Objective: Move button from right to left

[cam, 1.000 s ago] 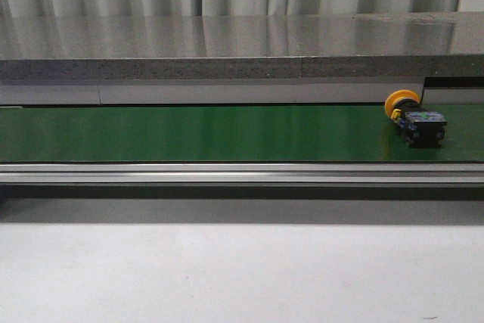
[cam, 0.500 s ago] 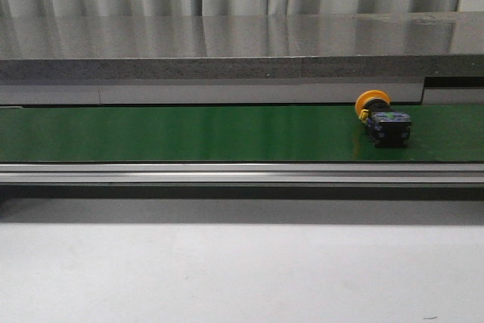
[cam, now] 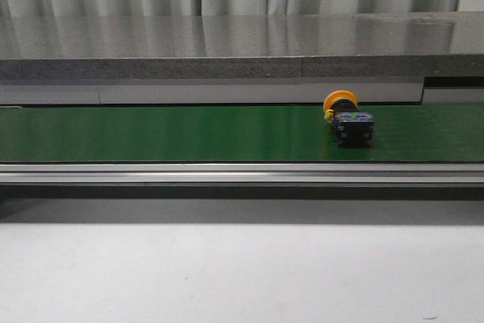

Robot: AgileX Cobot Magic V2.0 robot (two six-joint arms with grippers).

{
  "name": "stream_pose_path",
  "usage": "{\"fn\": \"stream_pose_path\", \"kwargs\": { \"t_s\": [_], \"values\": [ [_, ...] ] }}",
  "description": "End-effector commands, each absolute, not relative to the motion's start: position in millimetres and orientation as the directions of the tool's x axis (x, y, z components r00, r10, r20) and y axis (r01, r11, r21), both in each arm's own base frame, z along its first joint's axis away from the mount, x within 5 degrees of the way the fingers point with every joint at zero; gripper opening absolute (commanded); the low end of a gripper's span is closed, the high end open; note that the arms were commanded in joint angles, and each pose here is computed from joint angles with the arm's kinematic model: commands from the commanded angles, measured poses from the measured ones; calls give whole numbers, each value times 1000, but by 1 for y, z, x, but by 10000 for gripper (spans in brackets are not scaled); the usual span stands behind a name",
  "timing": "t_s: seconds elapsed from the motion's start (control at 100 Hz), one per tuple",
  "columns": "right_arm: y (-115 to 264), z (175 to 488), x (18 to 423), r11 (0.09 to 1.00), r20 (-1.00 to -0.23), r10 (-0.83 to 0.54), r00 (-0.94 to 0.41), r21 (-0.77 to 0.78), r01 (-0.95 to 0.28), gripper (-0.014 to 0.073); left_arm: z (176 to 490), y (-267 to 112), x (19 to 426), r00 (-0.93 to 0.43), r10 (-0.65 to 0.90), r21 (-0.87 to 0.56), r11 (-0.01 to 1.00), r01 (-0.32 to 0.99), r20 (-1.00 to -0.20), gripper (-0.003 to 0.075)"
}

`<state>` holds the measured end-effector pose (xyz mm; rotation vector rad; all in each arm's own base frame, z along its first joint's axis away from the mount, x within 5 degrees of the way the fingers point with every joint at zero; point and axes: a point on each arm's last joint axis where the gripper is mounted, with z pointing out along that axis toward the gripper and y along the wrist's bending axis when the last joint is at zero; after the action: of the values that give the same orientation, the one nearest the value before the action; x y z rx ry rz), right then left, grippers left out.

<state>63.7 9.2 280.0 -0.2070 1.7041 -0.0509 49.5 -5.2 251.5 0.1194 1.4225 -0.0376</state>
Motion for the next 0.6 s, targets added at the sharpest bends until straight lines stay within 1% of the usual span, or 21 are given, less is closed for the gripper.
{"fn": "stream_pose_path", "kwargs": {
  "t_s": [0.0, 0.16, 0.3, 0.4, 0.5, 0.59],
  "values": [
    [7, 295, 64, 986, -987, -156, -42, -152, -71, -68, 284, -6, 50, 170, -6, 14, 993, 114, -985, 5],
    [7, 295, 64, 986, -987, -156, -42, -152, -71, -68, 314, -8, 66, -15, 11, 9, 993, 120, -1000, 5],
    [7, 295, 64, 986, -987, -156, -42, -152, -71, -68, 333, -12, 90, -188, 15, -9, 992, 128, -982, 5],
    [7, 295, 64, 986, -987, -156, -42, -152, -71, -68, 341, -15, 111, -324, 30, -13, 991, 130, -945, 5],
    [7, 295, 64, 986, -987, -156, -42, -152, -71, -68, 343, -18, 137, -458, 46, -16, 991, 132, -888, 5],
    [7, 295, 64, 986, -987, -156, -42, -152, -71, -68, 345, -21, 159, -531, 56, -17, 991, 132, -846, 5]
  ]
}}
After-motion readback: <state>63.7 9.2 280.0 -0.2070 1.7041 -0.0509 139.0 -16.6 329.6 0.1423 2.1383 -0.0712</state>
